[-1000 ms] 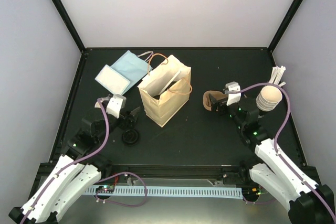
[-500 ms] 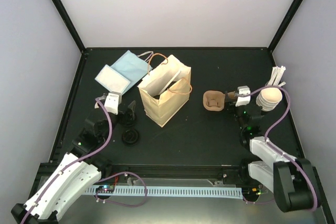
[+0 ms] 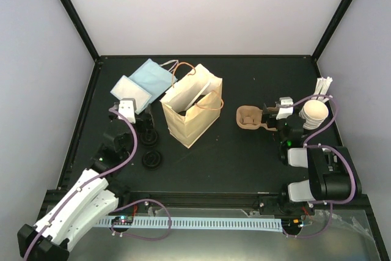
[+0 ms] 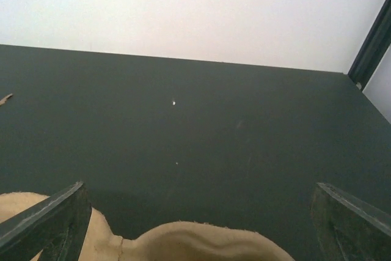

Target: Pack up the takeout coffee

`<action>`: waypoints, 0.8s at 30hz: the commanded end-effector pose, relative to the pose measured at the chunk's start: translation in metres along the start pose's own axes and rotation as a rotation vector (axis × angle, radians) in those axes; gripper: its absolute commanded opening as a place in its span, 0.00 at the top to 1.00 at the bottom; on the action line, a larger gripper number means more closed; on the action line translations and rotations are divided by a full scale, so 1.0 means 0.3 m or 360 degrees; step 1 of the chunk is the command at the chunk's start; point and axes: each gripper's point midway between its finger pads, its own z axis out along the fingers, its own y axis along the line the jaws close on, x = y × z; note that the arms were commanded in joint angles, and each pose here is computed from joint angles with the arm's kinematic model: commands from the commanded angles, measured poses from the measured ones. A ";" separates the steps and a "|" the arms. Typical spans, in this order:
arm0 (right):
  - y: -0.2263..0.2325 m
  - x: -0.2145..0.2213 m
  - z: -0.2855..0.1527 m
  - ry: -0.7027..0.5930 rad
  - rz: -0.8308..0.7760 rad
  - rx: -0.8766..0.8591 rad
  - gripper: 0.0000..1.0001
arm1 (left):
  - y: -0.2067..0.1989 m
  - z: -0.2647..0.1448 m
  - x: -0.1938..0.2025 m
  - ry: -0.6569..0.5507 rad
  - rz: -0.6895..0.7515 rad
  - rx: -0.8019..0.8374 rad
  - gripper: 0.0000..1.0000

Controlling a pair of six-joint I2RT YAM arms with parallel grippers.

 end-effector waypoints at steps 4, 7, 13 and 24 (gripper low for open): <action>-0.046 -0.073 0.018 -0.0107 0.0047 0.0096 0.00 | 0.095 0.093 -0.015 -0.0155 0.0131 -0.0266 0.01; -0.047 -0.073 0.016 -0.0117 0.0047 0.0101 0.00 | 0.109 0.150 0.040 -0.0114 0.0241 -0.0230 0.01; -0.047 -0.072 0.017 -0.0110 0.0046 0.0100 0.00 | 0.184 0.227 0.135 -0.0035 0.0223 -0.0196 0.01; -0.047 -0.073 0.018 -0.0111 0.0047 0.0099 0.00 | 0.245 0.294 0.180 -0.0072 0.0256 -0.0190 0.01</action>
